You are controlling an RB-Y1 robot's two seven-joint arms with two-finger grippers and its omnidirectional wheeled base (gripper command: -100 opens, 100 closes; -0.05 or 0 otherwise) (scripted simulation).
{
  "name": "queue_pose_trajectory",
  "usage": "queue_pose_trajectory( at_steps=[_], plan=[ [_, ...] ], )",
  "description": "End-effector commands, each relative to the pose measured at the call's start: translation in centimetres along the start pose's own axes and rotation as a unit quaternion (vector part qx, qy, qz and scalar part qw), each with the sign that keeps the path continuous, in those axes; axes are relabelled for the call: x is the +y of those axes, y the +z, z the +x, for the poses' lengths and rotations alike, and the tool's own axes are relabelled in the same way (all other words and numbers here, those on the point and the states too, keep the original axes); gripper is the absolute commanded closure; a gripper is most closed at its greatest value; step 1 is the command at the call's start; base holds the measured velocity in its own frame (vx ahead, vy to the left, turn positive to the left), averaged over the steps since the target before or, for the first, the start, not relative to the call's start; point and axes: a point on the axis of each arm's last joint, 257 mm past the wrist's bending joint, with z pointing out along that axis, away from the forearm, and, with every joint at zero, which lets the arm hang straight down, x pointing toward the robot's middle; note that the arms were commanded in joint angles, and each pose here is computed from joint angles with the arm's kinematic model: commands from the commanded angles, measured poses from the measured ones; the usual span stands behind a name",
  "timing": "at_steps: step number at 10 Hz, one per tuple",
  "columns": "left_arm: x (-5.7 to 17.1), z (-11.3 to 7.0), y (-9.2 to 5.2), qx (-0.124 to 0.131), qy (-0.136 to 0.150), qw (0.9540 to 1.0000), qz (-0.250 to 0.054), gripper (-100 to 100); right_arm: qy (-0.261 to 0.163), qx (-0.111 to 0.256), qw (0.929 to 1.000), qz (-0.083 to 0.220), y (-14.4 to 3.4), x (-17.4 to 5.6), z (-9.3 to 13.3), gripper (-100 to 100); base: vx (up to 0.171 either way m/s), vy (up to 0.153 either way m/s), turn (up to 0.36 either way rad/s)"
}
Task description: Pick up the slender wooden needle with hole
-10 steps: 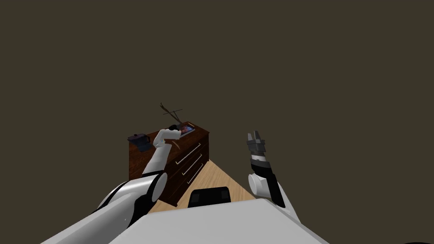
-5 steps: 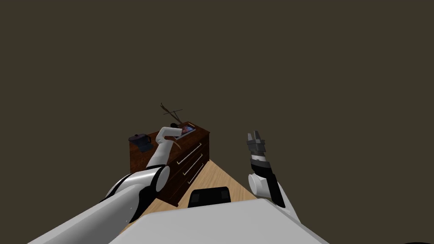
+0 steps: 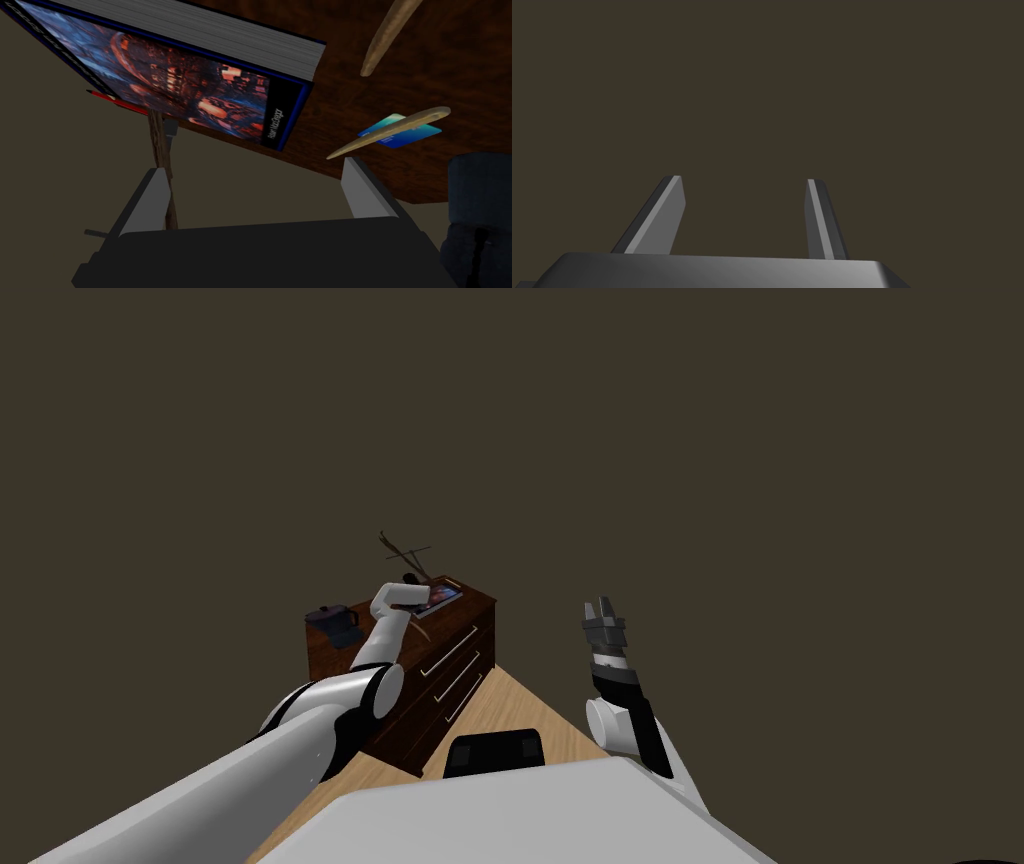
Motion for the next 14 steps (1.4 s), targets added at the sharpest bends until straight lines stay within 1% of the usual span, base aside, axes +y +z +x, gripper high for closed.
queue_pose_trajectory(
  at_steps=[1,2,3,4,5,6,7,8,9,10,11,12,13,14],
  plan=[
    [1.1,1.4,0.5,0.028,0.005,0.9993,-0.025,-100,0.0,0.0,1.0,0.0,0.0,0.0,0.0,0,0.004,0.033,-0.013],
    [1.4,1.7,0.7,0.032,0.007,0.9991,-0.028,-100,0.0,0.0,1.0,0.0,0.0,0.0,0.0,0,0.004,0.011,0.002],
    [1.5,2.2,0.5,0.056,0.01,0.9976,-0.039,-100,0.0,0.0,1.0,0.0,0.0,0.0,0.0,0,0.007,0.019,-0.017],
    [2.3,3.1,0.9,0.067,0.013,0.9964,-0.051,-100,0.0,0.0,1.0,0.0,0.0,0.0,0.0,0,0.011,0.026,-0.013],
    [2.2,3.4,0.5,0.09,0.015,0.9942,-0.058,-100,0.0,0.0,1.0,0.0,0.0,0.0,0.0,0,0.014,0.035,-0.014],
    [3.1,4.4,0.9,0.102,0.018,0.9921,-0.071,-100,0.0,0.0,1.0,0.0,0.0,0.0,0.0,0,0.012,0.032,-0.011],
    [3.3,5.0,0.5,0.127,0.02,0.9885,-0.08,-100,0.0,0.0,1.0,0.0,0.0,0.0,0.0,0,0.012,0.032,-0.011],
    [3.9,5.7,0.7,0.136,0.022,0.9865,-0.089,-100,0.0,0.0,1.0,0.0,0.0,0.0,0.0,0,0.011,0.028,-0.008],
    [4.4,6.7,0.4,0.165,0.026,0.9808,-0.1,-100,0.0,0.0,1.0,0.0,0.0,0.0,0.0,0,0.017,0.034,-0.012],
    [4.6,6.9,0.4,0.168,0.027,0.9799,-0.104,-100,0.0,0.0,1.0,0.0,0.0,0.0,0.0,0,0.015,0.025,-0.007],
    [5.2,8.0,0.0,0.199,0.03,0.9726,-0.116,-100,0.0,0.0,1.0,0.0,0.0,0.0,0.0,0,0.016,0.027,-0.008],
    [5.4,8.7,-0.4,0.221,0.032,0.9674,-0.12,-100,0.0,0.0,1.0,0.0,0.0,0.0,0.0,0,0.023,0.04,-0.013],
    [5.8,9.1,-0.5,0.227,0.033,0.965,-0.127,-100,0.0,0.0,1.0,0.0,0.0,0.0,0.0,0,0.019,0.029,-0.004],
    [6.2,10.0,-1.0,0.253,0.035,0.9573,-0.135,-100,0.0,0.0,1.0,0.0,0.0,0.0,0.0,0,0.02,0.028,-0.005]
  ],
)
